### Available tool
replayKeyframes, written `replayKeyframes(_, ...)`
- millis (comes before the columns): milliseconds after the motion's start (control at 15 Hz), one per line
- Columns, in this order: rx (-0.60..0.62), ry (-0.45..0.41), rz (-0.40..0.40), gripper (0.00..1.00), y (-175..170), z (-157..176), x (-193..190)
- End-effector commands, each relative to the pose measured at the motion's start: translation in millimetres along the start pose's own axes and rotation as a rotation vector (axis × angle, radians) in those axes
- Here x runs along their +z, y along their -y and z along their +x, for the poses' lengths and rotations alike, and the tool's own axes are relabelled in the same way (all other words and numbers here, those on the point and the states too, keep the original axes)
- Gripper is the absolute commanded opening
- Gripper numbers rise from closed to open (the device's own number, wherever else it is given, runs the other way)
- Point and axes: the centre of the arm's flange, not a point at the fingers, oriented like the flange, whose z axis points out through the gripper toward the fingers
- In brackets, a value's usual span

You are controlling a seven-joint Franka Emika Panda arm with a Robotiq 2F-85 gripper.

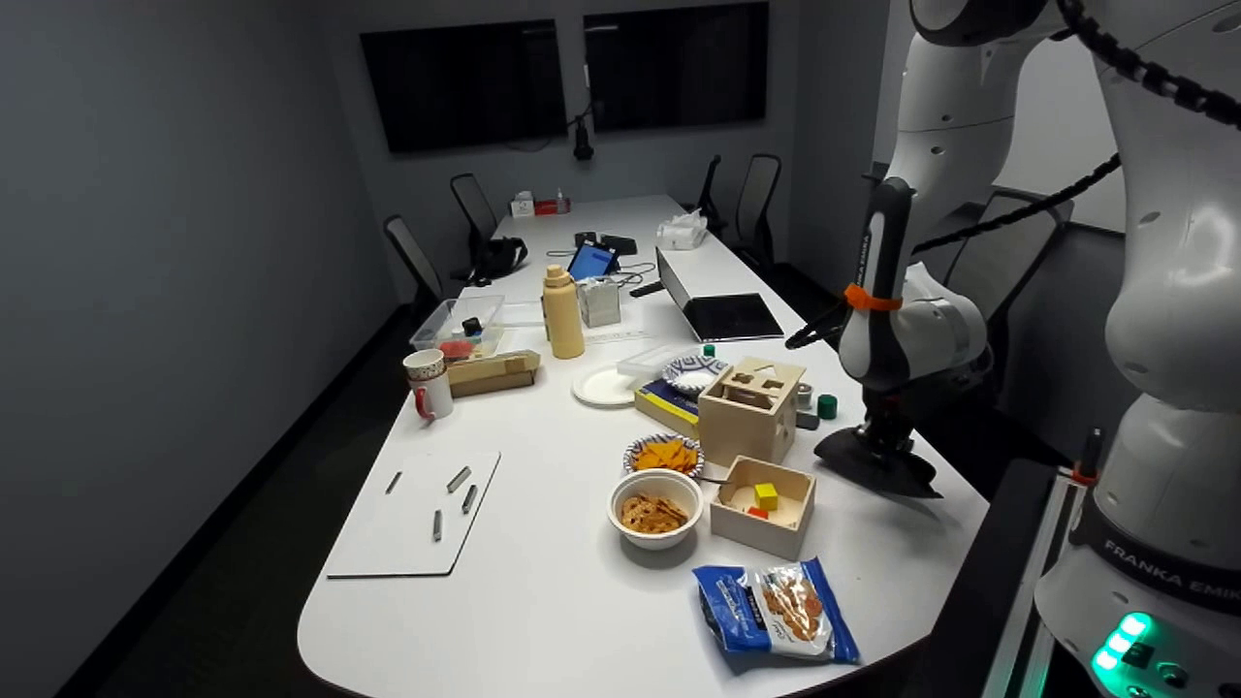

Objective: Clean the table with the white cloth

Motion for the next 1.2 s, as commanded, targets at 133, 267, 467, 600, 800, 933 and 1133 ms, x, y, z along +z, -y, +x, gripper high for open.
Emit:
replayKeyframes(133,0.000,0.071,-0.002,0.03,-3.0,-31.4,5.2)
replayKeyframes(267,-0.029,0.098,0.036,0.03,13.3,-40.3,4.3)
replayKeyframes(467,-0.089,0.119,0.067,0.03,42.8,-42.4,6.3)
replayKeyframes(600,-0.111,0.111,0.076,0.03,53.3,-30.3,12.3)
replayKeyframes(800,-0.116,0.078,0.074,0.03,57.1,-7.5,19.5)
replayKeyframes(933,-0.114,0.055,0.072,0.03,56.9,3.6,17.9)
replayKeyframes(1133,-0.105,0.019,0.058,0.03,51.1,23.5,17.3)
